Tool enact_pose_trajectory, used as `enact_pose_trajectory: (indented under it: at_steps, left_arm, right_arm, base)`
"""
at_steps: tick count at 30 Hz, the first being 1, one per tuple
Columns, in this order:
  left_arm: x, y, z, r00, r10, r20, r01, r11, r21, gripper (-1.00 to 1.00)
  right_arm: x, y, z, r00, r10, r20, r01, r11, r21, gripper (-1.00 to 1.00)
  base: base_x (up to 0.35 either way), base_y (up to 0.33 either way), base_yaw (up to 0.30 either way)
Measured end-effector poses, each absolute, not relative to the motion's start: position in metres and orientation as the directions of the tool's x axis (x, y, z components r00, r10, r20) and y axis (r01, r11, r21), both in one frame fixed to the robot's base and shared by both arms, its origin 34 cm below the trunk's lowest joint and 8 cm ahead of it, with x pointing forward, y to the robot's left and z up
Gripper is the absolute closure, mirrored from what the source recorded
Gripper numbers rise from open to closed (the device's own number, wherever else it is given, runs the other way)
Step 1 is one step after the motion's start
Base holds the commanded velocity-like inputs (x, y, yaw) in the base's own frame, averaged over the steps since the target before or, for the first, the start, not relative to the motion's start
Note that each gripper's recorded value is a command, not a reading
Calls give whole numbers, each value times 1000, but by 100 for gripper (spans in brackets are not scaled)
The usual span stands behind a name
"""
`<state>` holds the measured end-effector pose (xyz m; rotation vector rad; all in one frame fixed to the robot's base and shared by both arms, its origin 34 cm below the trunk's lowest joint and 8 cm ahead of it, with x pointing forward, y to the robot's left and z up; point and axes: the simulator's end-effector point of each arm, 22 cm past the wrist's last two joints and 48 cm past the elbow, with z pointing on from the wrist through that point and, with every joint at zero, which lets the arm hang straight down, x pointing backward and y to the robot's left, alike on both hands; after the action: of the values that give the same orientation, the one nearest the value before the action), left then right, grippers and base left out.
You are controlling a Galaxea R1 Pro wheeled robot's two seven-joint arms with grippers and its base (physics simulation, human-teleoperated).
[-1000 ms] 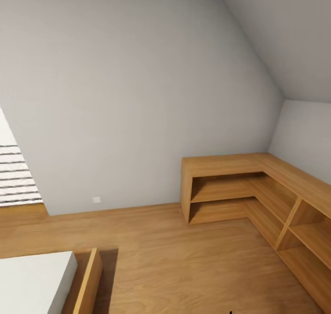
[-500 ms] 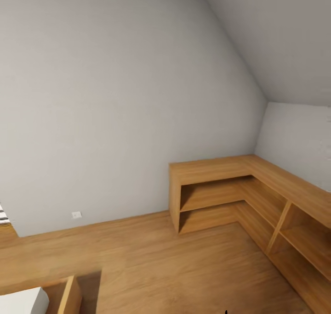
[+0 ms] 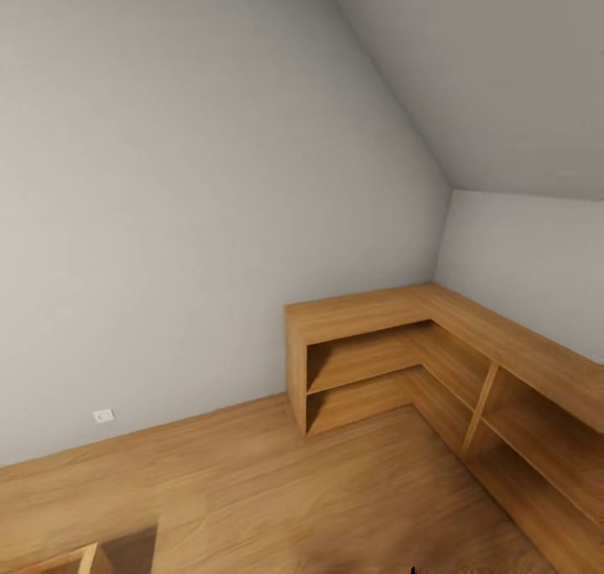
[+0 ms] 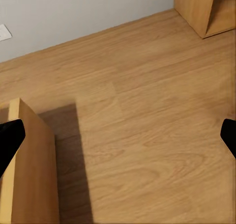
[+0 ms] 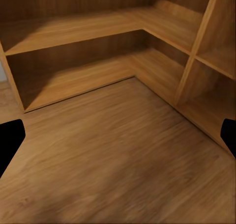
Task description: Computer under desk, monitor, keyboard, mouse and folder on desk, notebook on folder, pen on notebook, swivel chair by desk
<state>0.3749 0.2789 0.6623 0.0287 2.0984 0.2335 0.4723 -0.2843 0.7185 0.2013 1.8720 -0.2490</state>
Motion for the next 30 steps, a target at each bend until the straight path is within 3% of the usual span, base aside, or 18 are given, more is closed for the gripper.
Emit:
enact_pose_trajectory:
  at_steps: [10,30]
  left_arm:
    - [377,272,664,-507,108,-855,-76,983,169,-100]
    - [382,272,669,-491,105,-865,-83,983,166,-100]
  right_arm:
    - [474,-285,722,-298,13,-954,262,963,-68,-100]
    - [478,-285,729,-279,13,-960,263,963,-63,-100]
  base:
    - [65,0,-210]
    - [298,0,-210]
